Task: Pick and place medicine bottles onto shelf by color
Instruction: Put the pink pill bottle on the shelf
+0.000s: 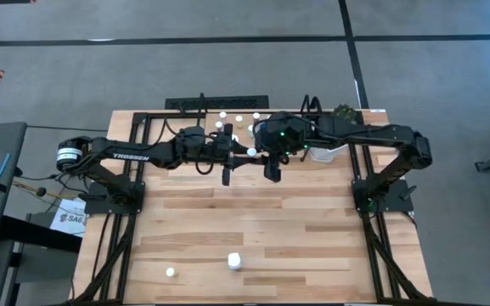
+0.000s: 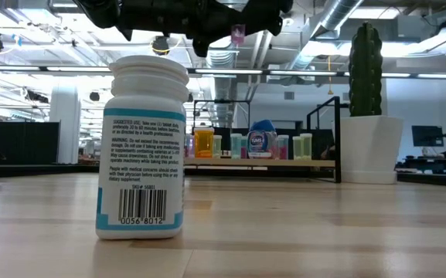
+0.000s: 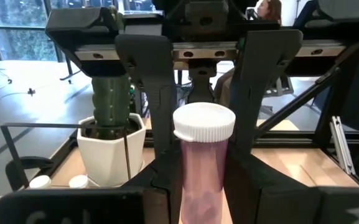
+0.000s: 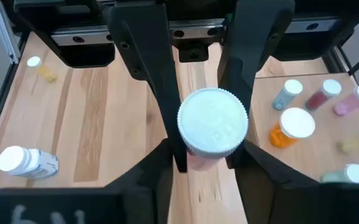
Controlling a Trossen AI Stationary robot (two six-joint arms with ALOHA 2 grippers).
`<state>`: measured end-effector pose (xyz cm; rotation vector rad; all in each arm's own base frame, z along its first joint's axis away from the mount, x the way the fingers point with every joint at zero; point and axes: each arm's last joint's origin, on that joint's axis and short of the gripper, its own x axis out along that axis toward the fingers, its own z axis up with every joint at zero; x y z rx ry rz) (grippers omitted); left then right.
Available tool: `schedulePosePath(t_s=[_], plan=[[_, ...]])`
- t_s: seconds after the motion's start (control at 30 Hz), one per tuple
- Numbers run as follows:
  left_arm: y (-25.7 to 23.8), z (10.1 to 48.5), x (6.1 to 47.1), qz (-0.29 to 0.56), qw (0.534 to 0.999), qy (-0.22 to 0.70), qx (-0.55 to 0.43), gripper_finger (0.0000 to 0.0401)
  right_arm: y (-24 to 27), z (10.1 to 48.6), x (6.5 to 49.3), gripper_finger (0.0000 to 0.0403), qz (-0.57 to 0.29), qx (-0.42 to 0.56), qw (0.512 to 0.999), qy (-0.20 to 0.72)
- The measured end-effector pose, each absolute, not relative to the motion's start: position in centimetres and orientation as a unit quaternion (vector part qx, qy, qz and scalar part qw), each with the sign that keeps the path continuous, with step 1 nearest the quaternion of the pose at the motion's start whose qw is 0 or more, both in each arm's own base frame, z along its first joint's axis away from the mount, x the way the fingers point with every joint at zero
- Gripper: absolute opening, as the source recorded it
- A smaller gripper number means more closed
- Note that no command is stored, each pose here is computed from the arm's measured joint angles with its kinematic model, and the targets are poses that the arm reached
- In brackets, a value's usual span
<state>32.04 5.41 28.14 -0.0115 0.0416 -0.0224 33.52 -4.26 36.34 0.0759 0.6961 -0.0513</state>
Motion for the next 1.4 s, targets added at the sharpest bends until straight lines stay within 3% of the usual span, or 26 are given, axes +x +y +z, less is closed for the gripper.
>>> schedulePosePath(t_s=[0.13,0.37,0.53,1.1,1.4], plan=[[5.37,27.98,32.03,-0.012,0.999,0.033,-0.009,0.0077,-4.25,36.36,33.49,0.0158,-0.025,0.037,0.939,0.341],[5.22,27.65,32.06,-0.017,0.999,0.046,-0.011,0.0078,-4.24,36.66,33.40,0.0239,-0.023,0.033,0.940,0.340],[5.18,27.67,32.06,-0.022,0.999,0.045,-0.011,0.0078,-4.25,36.72,33.41,0.0253,-0.023,0.033,0.940,0.338],[5.18,27.48,32.04,-0.020,0.998,0.053,-0.004,0.0078,-4.27,37.17,33.69,0.0163,-0.021,0.022,0.949,0.314],[5.21,27.64,32.05,-0.018,0.999,0.045,0.002,0.0078,-4.28,37.20,33.66,0.0152,-0.021,0.021,0.949,0.313]])
